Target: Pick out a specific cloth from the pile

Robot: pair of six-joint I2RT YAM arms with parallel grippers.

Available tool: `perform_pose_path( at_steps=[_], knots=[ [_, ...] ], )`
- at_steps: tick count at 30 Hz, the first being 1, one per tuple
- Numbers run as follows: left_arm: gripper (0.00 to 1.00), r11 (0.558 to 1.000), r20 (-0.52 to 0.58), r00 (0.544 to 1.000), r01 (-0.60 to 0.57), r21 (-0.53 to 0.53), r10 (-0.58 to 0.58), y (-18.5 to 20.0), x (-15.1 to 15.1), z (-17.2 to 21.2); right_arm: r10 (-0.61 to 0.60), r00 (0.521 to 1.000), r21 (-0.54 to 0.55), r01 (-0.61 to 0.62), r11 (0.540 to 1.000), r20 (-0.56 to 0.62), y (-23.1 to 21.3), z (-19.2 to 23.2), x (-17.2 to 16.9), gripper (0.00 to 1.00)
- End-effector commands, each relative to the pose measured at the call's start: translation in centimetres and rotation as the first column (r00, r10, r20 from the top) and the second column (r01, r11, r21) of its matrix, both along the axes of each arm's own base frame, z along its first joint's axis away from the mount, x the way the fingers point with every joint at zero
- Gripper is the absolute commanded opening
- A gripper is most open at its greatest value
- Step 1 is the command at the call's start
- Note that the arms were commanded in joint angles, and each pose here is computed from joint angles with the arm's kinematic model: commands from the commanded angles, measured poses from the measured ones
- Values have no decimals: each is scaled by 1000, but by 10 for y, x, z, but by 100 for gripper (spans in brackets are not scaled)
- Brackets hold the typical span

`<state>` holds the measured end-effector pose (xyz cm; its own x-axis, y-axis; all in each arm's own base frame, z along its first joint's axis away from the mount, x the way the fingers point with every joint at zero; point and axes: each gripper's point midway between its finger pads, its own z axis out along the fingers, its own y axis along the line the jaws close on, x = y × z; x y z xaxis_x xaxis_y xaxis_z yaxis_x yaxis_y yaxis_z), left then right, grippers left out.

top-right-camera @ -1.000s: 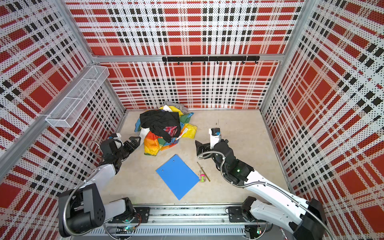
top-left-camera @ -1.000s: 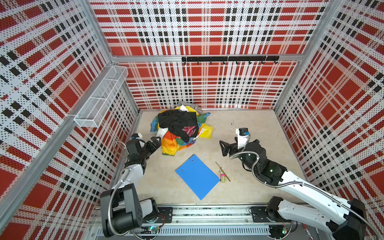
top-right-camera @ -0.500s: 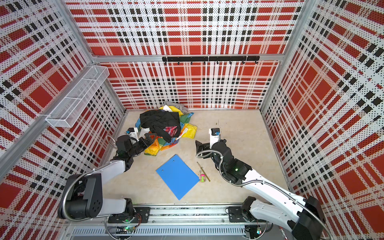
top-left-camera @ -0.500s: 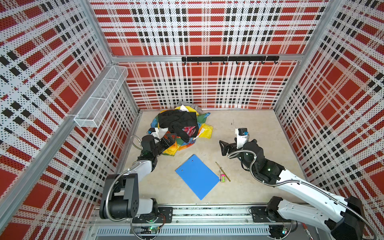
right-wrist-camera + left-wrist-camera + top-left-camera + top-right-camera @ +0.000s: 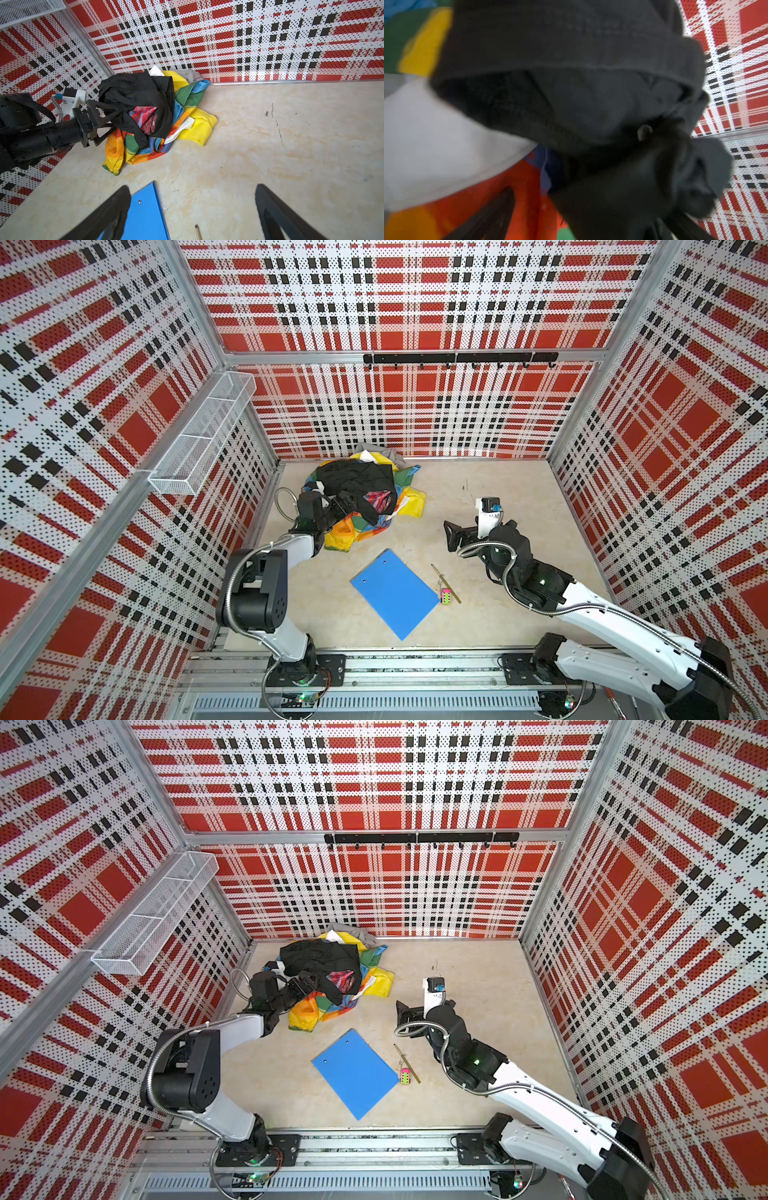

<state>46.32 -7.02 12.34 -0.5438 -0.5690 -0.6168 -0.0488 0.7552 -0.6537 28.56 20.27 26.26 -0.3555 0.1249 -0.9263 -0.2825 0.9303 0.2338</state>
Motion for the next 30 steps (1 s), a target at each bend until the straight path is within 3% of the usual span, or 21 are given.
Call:
perform_pose_path(
  at_steps=[1,8,16,18,23,30],
  knots=[
    [99,997,-68,998,13,75,-8,-6,10,-20,-21,1000,16,21,1000,10,-3,2,-1,100],
    [99,988,-170,985,12,154,15,-17,28,-60,-34,999,24,34,999,6,-8,2,-3,100],
    [45,986,-208,978,12,164,23,-19,39,-79,-43,999,32,43,999,0,-12,0,-5,100],
    [28,986,-202,979,2,164,32,-16,40,-75,-43,999,33,43,999,-2,-12,-1,-6,100],
    [0,986,-144,988,-38,164,62,-2,42,-43,-40,999,34,40,999,-5,-12,-2,-6,100],
    [0,973,2,987,-157,172,159,48,25,47,-46,999,32,46,998,-12,-14,-6,-7,100]
  ],
)
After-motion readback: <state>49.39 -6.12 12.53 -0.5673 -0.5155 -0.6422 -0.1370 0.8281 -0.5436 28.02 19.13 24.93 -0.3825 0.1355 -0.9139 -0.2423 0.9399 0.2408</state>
